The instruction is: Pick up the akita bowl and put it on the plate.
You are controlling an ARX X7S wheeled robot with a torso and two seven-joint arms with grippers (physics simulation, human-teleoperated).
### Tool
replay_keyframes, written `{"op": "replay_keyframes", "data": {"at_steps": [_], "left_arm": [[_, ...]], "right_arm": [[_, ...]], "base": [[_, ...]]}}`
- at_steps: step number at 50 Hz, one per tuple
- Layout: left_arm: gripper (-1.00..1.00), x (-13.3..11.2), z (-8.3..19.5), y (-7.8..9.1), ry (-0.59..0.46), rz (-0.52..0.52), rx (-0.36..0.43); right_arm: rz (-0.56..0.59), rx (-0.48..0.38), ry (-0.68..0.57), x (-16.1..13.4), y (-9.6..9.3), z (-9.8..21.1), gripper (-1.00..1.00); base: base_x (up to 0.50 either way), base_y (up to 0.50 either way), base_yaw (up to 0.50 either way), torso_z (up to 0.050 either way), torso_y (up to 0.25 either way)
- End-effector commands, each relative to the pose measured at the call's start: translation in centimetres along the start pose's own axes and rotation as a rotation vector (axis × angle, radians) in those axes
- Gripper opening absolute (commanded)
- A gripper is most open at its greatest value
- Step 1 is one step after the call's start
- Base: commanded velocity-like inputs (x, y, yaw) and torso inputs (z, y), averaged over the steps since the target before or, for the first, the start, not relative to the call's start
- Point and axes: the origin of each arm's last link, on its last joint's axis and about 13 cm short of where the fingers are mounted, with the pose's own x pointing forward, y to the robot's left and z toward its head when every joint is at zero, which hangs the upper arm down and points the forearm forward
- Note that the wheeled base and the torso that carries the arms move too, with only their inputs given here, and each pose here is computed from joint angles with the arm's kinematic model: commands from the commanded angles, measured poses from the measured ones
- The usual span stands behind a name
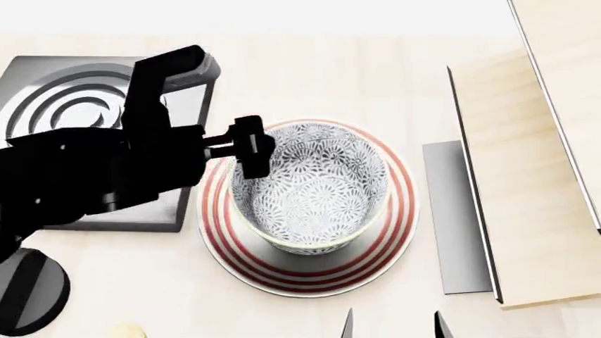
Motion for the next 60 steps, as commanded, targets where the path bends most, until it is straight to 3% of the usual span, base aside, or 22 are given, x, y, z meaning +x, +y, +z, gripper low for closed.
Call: {"op": "replay_keyframes", "data": {"at_steps": [1,15,19,20,30,38,47,56,60], "left_arm": [[1.00,-3.1,1.7,-1.1,-0.129,0.001,0.083],[1.00,-10.3,1.4,-2.1,-0.337,0.015,0.163],[1.00,-12.5,0.5,-2.4,-0.412,0.048,0.224],[1.00,-13.1,0.3,-2.4,-0.440,0.051,0.199],[1.00,-18.1,-3.0,-2.0,-0.586,0.092,0.263],[1.00,-20.1,-6.3,-1.0,-0.641,0.126,0.300],[1.00,-20.9,-10.3,1.4,-0.673,0.151,0.252],[1.00,-23.1,-12.3,2.8,-0.847,0.244,0.194],[1.00,-23.7,-13.6,2.6,-0.871,0.271,0.215]], "right_arm": [[-0.001,0.000,-0.001,0.0,0.0,0.0,1.00],[0.007,-0.008,-0.001,-0.1,0.3,0.0,1.00],[0.007,-0.010,0.000,-0.1,0.3,-0.1,1.00],[0.008,-0.011,0.000,-0.1,0.3,-0.1,1.00],[0.008,-0.017,-0.006,-0.2,0.4,0.1,1.00],[-0.002,-0.025,-0.028,0.0,0.2,0.7,1.00],[-0.009,-0.037,-0.054,0.1,0.3,1.5,1.00],[-0.014,-0.051,-0.066,0.2,0.2,1.9,1.00],[-0.023,-0.056,-0.078,0.3,0.1,2.3,1.00]], "base": [[0.00,0.00,0.00,0.000,0.000],[0.00,0.00,0.00,0.000,0.000],[0.00,0.00,0.00,0.000,0.000],[0.00,0.00,0.00,0.000,0.000],[0.00,0.00,0.00,0.000,0.000],[0.00,0.00,0.00,0.000,0.000],[0.00,0.00,0.00,0.000,0.000],[0.00,0.00,0.00,0.000,0.000],[0.00,0.00,0.00,0.000,0.000]]}}
